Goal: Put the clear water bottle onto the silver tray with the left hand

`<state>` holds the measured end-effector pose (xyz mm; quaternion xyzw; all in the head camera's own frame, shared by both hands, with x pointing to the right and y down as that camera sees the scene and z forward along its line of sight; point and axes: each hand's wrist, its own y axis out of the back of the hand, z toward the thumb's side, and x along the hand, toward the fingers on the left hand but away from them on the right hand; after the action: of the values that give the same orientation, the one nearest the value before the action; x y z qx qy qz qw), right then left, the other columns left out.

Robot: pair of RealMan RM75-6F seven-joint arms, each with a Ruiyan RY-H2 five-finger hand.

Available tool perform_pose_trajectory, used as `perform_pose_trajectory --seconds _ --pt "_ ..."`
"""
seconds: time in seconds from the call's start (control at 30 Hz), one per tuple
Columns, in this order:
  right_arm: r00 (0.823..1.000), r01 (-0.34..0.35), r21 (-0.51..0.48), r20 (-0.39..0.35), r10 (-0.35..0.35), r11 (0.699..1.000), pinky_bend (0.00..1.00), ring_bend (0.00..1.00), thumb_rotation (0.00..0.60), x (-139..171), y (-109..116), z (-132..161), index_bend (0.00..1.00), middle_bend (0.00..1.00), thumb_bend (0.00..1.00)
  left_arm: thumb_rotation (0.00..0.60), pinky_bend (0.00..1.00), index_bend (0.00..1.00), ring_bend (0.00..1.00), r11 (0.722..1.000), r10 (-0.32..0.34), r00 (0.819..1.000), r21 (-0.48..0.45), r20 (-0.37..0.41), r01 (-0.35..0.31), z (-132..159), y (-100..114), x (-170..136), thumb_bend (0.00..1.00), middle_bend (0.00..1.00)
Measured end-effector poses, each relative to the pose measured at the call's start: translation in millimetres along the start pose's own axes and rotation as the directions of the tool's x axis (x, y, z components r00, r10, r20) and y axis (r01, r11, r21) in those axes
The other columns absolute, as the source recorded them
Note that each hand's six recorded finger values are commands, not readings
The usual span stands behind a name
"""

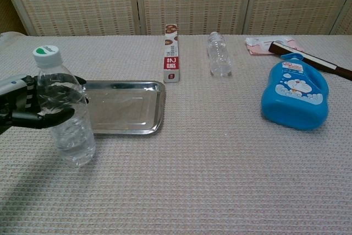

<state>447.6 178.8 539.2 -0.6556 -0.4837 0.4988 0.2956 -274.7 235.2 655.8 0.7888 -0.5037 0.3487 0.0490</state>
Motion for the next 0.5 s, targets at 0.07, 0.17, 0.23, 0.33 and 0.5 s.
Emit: perform_pose_trajectory --seconds 0.07,0.17,0.23,0.33,0.5 --pt "1.000 -0.002 0.000 0.002 0.002 1.000 0.06 0.00 0.600 0 0 0 0.06 0.07 0.14 0.600 0.30 0.46 0.40 1.000 0.012 1.000 0.002 -0.001 -0.012 -1 2 1 0.40 0.59" --pt "1.000 -0.006 0.000 0.006 0.006 1.000 0.06 0.00 0.600 -1 -1 -1 0.06 0.07 0.14 0.600 0.34 0.50 0.45 0.999 0.033 0.999 0.033 0.004 -0.033 -1 8 3 0.40 0.63" --pt "1.000 -0.012 0.001 0.008 0.012 1.000 0.06 0.00 0.600 -1 -2 -1 0.06 0.07 0.14 0.600 0.35 0.51 0.45 0.996 0.049 0.999 0.080 0.012 -0.050 0 15 6 0.40 0.64" --pt "1.000 -0.021 0.000 0.010 0.021 1.000 0.06 0.00 0.600 -2 -4 -2 0.06 0.07 0.14 0.600 0.35 0.51 0.45 0.979 0.075 0.997 0.191 0.027 -0.078 1 30 11 0.40 0.64" --pt "0.999 -0.035 0.000 0.011 0.035 0.999 0.06 0.00 0.600 -2 -6 -1 0.06 0.07 0.14 0.600 0.39 0.53 0.47 0.885 0.148 0.986 0.434 0.074 -0.165 10 68 26 0.40 0.66"
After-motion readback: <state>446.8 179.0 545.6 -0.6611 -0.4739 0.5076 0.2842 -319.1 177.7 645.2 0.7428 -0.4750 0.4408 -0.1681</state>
